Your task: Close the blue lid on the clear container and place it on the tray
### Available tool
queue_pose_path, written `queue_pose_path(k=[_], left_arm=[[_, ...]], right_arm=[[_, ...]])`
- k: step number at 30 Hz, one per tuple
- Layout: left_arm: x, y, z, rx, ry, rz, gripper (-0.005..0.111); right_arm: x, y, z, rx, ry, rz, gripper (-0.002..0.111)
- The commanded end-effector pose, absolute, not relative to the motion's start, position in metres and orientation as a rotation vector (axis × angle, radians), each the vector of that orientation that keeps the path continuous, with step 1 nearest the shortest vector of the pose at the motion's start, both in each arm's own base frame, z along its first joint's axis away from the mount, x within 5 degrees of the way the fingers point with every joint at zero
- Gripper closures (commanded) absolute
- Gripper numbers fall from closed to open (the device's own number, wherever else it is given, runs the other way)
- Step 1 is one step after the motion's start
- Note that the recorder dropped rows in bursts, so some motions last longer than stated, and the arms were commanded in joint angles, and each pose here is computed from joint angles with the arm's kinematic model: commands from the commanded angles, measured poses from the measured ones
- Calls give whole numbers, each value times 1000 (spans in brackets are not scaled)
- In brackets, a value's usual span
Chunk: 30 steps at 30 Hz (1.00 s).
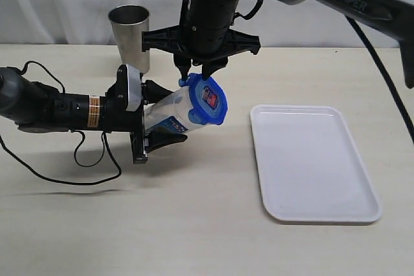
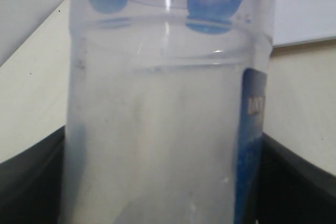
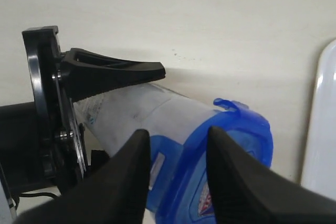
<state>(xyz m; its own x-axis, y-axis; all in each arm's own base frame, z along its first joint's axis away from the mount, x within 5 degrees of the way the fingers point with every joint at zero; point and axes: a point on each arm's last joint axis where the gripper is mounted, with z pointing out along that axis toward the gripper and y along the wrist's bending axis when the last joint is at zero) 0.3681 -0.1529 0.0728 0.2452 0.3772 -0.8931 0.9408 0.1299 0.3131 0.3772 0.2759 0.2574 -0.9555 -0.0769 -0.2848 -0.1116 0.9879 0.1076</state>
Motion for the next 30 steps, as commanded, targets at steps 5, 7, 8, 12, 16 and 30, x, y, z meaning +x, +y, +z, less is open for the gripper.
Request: queue_pose_path(k=[5, 7, 8, 12, 16, 30], left_arm=[[366, -160, 83, 1416, 1254, -713, 107], [366, -160, 84, 1416, 1252, -714, 107], [365, -160, 83, 1418, 1252, -715, 107], [365, -160, 84, 1417, 1250, -716, 107], [365, -160, 84, 1416, 1251, -718, 107], [365, -160, 85, 1411, 1237, -730, 107]], right_arm=[[363, 301, 221, -267, 2952, 162, 81], [362, 301, 221, -270, 2952, 162, 81], [361, 302, 221, -273, 2952, 164, 81], [361, 303, 221, -283, 2951, 164, 81], [361, 303, 221, -283, 2951, 164, 81], [358, 312, 198, -327, 2981, 106, 81]])
